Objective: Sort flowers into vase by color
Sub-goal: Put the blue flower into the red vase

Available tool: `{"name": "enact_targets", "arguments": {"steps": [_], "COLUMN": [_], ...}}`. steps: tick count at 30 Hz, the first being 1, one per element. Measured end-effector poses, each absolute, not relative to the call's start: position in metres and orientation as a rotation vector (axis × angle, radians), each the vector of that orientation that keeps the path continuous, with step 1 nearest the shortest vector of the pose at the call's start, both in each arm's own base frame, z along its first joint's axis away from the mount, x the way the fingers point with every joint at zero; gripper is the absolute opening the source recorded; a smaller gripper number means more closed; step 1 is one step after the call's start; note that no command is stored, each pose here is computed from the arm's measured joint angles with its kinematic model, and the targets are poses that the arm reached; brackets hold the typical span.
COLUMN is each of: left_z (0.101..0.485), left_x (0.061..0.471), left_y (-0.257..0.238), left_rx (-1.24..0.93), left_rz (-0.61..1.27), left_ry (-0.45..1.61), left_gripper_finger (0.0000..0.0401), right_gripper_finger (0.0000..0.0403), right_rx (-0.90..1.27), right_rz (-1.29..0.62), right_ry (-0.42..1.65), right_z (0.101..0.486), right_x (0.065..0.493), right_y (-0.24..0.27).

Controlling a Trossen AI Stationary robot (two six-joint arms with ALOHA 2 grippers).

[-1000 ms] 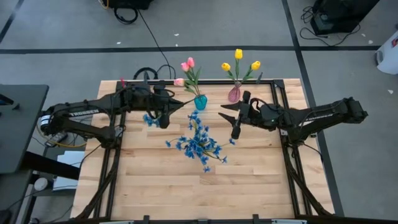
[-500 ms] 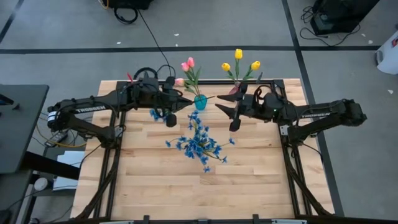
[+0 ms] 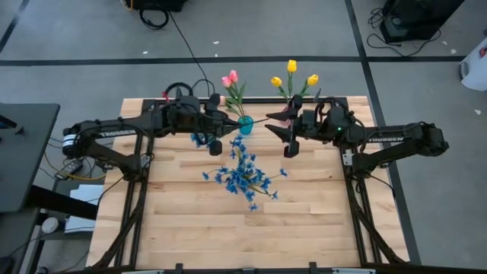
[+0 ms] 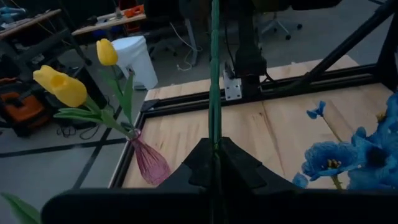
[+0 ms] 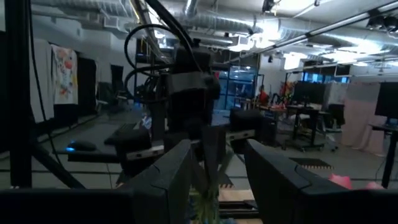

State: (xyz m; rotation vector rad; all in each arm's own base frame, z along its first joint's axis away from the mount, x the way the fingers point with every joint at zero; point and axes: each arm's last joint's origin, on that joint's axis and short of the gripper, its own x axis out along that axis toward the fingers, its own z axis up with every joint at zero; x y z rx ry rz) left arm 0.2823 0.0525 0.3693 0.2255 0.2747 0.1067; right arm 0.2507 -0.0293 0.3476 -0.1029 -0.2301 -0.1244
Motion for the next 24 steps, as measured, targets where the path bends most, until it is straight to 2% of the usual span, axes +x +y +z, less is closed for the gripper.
{"name": "enact_targets", "arguments": {"steps": [8,11,16,24], "left_z": [0.3675,0.3681,0.3663,0.3643], "left_x": [0.2883,0.2883,0.2893,0.2892], "left_y": [0.0536,0.0536,0.0538,0.0537], "left_rx": [0.229,0.233,0.232,0.228], "left_rz": [0.108,0.109,0.107,0.103], "left_ry": [0.256,0.250,0.261,0.279], "left_gripper_finger": [0.0026,0.0026,0.0026,0.0030], "right_gripper_finger": [0.0150,0.0111,0.0020,0.0008], "right_rx": [-0.112,-0.122,-0.133,-0.118], "right_rz": [-0.139,-0.156,-0.149,-0.160], "right_ry": [-0.223,-0.223,-0.230,-0.222], "right_z": [0.3471,0.3472,0.3477,0.3468], "right_x": [0.2505,0.2504,0.2503,0.2505], "right_y": [-0.0324,-0.0329,-0.0327,-0.0330]}}
